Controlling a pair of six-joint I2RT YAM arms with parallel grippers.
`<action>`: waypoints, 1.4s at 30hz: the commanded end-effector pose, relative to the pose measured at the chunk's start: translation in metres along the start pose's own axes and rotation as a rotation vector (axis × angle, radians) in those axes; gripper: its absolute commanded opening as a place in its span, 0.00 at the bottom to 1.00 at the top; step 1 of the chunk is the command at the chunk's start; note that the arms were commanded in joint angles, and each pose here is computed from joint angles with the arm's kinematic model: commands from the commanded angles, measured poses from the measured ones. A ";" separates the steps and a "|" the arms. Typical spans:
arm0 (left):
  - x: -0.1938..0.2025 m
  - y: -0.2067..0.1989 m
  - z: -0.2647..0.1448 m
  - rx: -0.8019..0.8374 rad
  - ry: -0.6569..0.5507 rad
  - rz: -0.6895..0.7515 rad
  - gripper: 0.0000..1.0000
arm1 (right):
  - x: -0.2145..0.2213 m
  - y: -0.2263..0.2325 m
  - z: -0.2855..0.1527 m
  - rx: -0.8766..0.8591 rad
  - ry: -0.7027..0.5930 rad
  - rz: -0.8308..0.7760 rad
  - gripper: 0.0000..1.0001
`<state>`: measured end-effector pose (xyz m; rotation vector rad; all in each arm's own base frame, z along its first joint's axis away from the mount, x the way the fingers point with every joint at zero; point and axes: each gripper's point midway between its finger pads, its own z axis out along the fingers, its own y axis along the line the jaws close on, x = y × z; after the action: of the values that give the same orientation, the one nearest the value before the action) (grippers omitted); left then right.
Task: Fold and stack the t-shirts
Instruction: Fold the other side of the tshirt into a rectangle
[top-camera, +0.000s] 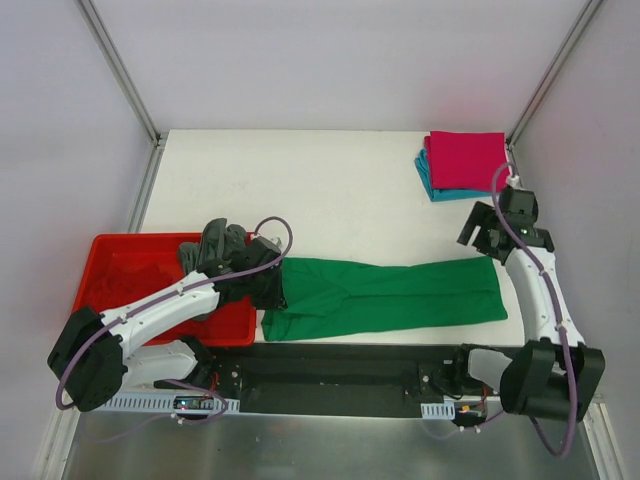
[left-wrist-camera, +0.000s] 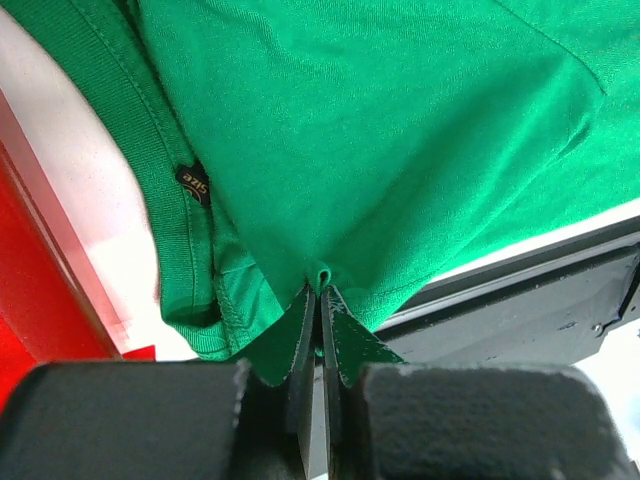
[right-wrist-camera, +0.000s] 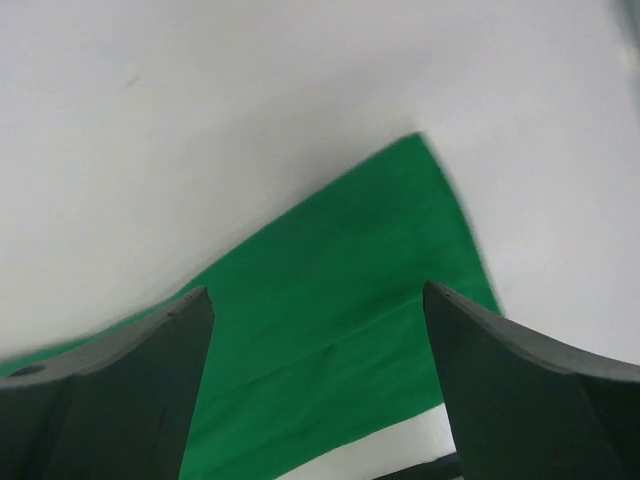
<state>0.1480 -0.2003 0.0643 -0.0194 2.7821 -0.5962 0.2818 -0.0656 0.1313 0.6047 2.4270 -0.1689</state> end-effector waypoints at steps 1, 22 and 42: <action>0.003 -0.002 0.003 0.002 0.010 -0.003 0.00 | 0.049 0.066 -0.035 -0.301 0.090 -0.077 0.88; -0.063 -0.009 0.022 -0.112 -0.071 -0.084 0.00 | 0.279 0.286 -0.138 -1.016 0.270 -0.717 0.76; -0.070 0.011 0.032 -0.163 -0.057 -0.138 0.00 | 0.278 0.282 -0.074 -0.695 0.130 -0.929 0.50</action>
<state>0.2136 -0.1976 0.0462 -0.2514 2.8109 -0.3992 0.1666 0.3189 0.0278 -0.7967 2.5099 0.4832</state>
